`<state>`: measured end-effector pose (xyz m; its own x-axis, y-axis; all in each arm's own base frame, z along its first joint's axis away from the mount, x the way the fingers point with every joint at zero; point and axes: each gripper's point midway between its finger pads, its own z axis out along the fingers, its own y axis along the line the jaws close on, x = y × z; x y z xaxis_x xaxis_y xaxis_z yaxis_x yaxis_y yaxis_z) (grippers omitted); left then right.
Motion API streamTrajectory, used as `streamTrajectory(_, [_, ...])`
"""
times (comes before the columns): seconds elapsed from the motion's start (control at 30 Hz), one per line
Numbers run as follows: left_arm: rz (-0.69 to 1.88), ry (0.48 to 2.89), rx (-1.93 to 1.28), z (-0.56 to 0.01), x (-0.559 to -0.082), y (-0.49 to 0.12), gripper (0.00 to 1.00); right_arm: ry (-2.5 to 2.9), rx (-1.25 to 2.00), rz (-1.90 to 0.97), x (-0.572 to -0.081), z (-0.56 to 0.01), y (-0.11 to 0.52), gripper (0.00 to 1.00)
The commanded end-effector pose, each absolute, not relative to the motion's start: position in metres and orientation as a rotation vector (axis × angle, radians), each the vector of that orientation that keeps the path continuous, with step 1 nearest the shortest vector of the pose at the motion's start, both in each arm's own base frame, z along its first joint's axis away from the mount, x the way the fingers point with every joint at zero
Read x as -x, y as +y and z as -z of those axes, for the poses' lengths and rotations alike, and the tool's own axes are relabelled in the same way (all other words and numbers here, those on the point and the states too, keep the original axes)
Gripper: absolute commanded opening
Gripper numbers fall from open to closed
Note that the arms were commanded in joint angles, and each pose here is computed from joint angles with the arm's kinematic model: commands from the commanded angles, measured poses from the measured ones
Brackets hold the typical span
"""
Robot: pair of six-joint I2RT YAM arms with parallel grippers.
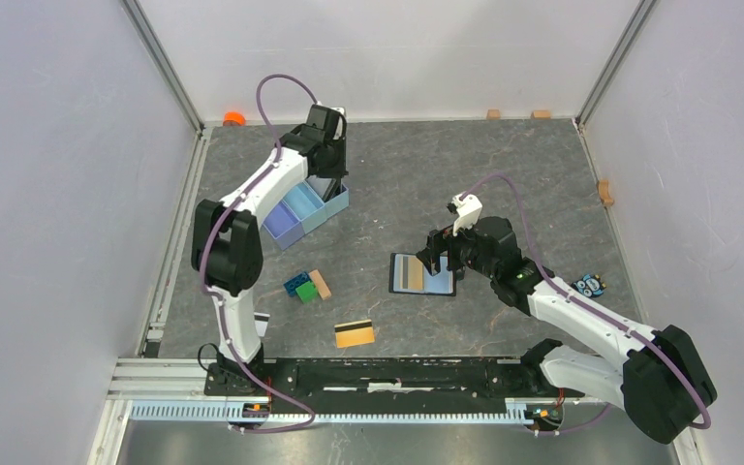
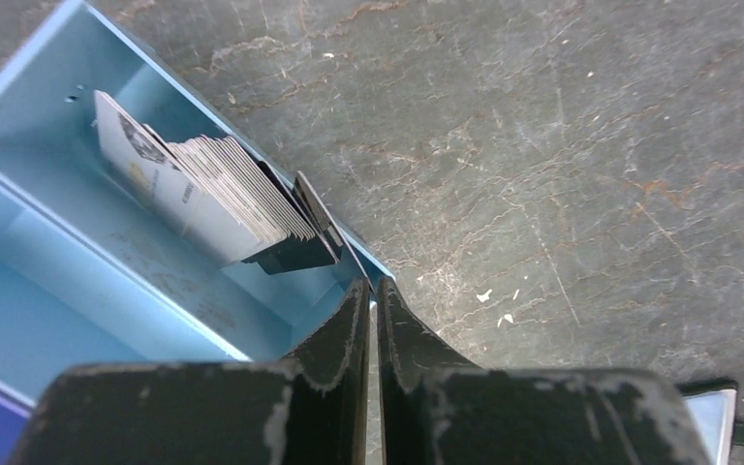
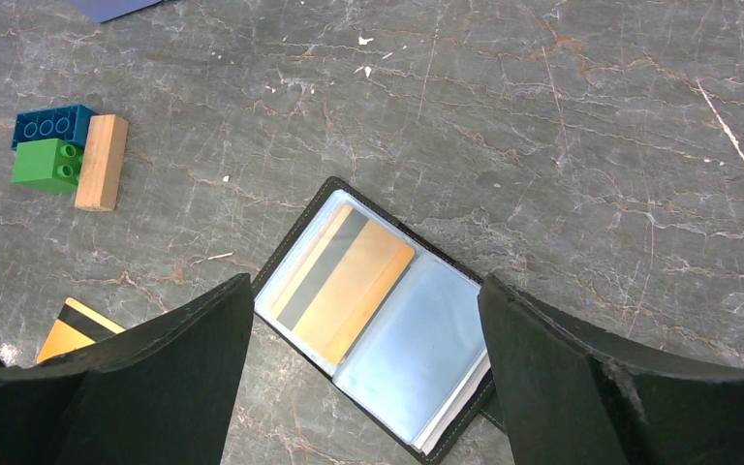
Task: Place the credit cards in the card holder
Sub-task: Pick up the credit card from the storage box, then insert the credit card into the card holder.
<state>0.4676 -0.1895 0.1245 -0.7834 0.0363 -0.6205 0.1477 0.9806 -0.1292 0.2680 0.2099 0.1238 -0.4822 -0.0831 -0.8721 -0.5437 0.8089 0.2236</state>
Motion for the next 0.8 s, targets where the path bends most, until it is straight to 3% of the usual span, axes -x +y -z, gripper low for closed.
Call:
streamTrajectory(0.0, [0.234,2.333,-0.138,-0.177,-0.468,-0.187,0.02,1.987,0.458,-0.602,-0.271,-0.131,0.210,0.90])
streamTrajectory(0.53, [0.075,2.138,-0.111,-0.234,-0.446,-0.141,0.02,1.935,0.424,-0.618,-0.273,-0.146,0.210,0.90])
streamTrajectory(0.77, [0.162,2.093,-0.148,-0.249,-0.438,-0.146,0.02,1.919,0.436,-0.621,-0.277,-0.152,0.213,0.90])
